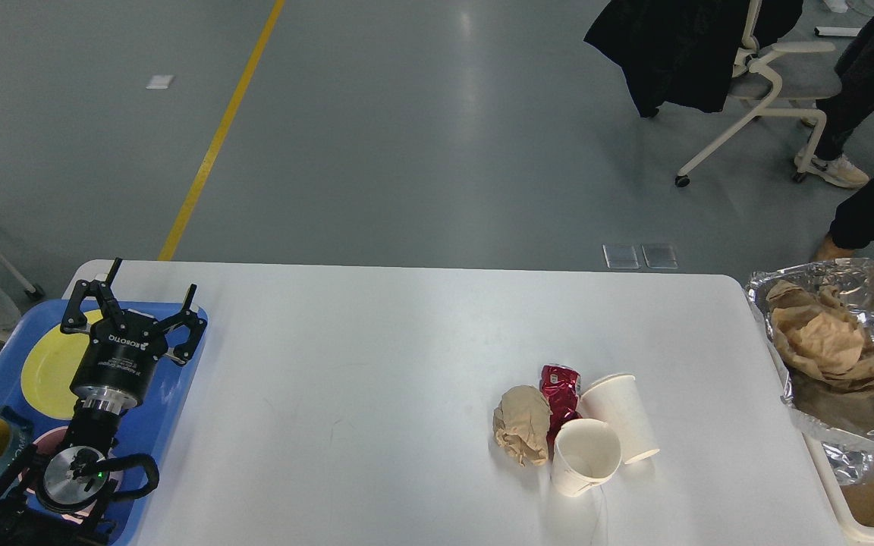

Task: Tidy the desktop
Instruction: 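Lower the foil packet into the white bin and release it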

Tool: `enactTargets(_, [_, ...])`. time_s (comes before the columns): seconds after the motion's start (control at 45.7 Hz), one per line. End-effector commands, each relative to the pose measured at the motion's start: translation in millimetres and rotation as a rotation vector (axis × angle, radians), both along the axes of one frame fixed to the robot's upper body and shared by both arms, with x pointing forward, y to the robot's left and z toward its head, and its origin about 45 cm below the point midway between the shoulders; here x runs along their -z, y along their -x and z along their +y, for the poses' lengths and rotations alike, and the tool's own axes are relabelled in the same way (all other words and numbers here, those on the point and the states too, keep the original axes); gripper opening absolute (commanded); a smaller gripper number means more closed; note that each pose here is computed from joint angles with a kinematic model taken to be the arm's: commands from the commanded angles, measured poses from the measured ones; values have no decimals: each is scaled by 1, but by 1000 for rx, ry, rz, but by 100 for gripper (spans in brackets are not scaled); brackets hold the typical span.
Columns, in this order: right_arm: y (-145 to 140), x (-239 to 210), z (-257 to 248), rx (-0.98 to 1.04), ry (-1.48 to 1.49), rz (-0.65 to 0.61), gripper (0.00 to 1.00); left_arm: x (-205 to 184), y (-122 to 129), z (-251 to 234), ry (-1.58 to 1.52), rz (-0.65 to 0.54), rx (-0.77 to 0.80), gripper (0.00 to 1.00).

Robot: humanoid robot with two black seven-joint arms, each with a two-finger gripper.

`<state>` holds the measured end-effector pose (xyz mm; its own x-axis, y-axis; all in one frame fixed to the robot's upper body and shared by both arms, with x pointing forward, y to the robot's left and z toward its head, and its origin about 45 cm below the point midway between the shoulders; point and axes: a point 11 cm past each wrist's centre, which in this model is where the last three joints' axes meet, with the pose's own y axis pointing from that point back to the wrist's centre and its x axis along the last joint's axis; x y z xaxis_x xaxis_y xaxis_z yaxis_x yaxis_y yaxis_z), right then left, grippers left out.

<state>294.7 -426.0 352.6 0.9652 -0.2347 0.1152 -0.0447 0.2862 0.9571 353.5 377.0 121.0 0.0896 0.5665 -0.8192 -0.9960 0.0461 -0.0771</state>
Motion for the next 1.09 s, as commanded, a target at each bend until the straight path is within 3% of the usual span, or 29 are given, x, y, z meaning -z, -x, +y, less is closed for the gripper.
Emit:
enactTargets(0.0, [0, -1, 1, 14, -9, -17, 0, 0, 0, 0, 0, 0, 0, 96])
enactTargets(0.197, [-1, 9, -31, 127, -35, -155, 0, 0, 0, 0, 0, 0, 0, 96])
enactTargets(0.35, [4, 37, -112, 277, 68, -298, 0, 1, 1, 0, 0, 1, -1, 96])
enactTargets(0.679, [17, 154, -193, 392, 189, -348, 0, 1, 1, 0, 0, 1, -1, 96])
enactTargets(0.854, [26, 220, -201, 309, 336, -448, 0, 1, 1, 0, 0, 1, -1, 96])
enactTargets(1.073, [40, 289, -167, 204, 386, -507, 0, 1, 1, 0, 0, 1, -1, 96])
